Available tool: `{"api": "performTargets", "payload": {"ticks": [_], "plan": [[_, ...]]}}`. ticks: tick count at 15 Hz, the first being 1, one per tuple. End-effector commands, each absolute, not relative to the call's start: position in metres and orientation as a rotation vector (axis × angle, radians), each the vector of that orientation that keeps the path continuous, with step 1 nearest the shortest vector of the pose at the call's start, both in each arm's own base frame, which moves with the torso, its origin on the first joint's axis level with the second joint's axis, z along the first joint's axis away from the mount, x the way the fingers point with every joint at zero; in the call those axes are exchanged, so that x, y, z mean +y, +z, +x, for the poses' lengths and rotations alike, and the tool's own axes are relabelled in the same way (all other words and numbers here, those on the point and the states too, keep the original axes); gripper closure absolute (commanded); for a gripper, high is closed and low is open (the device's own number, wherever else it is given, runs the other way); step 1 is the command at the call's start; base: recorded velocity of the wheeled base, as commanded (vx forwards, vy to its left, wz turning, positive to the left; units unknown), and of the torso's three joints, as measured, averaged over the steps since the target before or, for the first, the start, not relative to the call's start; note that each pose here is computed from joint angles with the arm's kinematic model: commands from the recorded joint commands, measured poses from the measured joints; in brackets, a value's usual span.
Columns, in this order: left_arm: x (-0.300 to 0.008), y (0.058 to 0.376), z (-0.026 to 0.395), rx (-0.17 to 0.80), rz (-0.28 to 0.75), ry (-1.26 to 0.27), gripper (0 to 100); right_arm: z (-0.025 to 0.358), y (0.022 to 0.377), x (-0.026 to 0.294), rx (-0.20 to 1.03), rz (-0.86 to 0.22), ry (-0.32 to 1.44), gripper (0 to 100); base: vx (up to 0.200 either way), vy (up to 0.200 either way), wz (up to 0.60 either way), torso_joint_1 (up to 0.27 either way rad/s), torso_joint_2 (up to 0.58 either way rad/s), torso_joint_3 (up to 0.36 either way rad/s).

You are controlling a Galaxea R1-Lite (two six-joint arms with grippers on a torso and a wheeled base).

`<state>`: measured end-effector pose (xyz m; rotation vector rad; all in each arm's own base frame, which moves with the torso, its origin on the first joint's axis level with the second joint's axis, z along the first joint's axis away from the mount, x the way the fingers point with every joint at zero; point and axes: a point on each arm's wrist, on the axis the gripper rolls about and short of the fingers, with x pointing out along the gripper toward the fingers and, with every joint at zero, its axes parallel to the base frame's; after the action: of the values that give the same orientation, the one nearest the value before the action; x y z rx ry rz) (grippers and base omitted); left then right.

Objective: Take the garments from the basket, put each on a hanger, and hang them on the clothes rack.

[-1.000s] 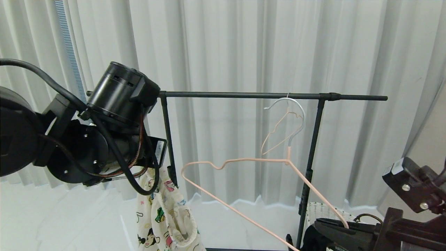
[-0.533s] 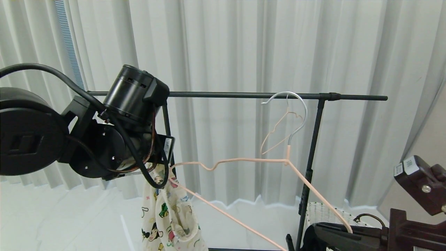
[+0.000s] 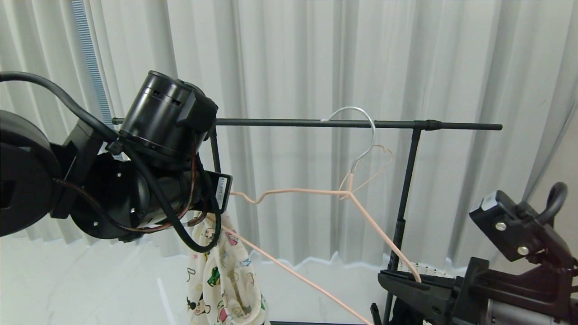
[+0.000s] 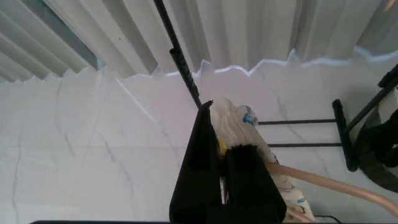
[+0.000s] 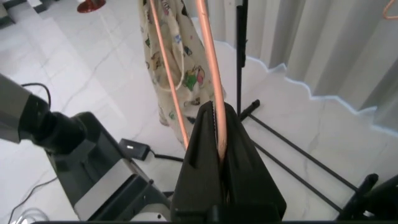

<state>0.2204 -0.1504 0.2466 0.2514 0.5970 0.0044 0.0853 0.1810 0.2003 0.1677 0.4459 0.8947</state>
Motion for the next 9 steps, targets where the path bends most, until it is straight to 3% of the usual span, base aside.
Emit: {"api": "performTargets", "payload": {"ticks": [1,6,9], "plan": [[-0.152,0.254,0.212,0.573,0.242,-0.022,100,0.097,0.185,0.2,0.475,0.145,0.871,100,0.0,0.0,0.0,0.0,0.0,0.0],[-0.17,0.267,0.187,0.525,0.149,-0.117,100,0.112,0.164,0.231,0.462,0.145,0.851,100,0.0,0.0,0.0,0.0,0.0,0.0],[-0.179,0.286,0.168,0.494,0.092,-0.27,100,0.117,0.163,0.242,0.464,0.146,0.851,100,0.0,0.0,0.0,0.0,0.0,0.0]]}}
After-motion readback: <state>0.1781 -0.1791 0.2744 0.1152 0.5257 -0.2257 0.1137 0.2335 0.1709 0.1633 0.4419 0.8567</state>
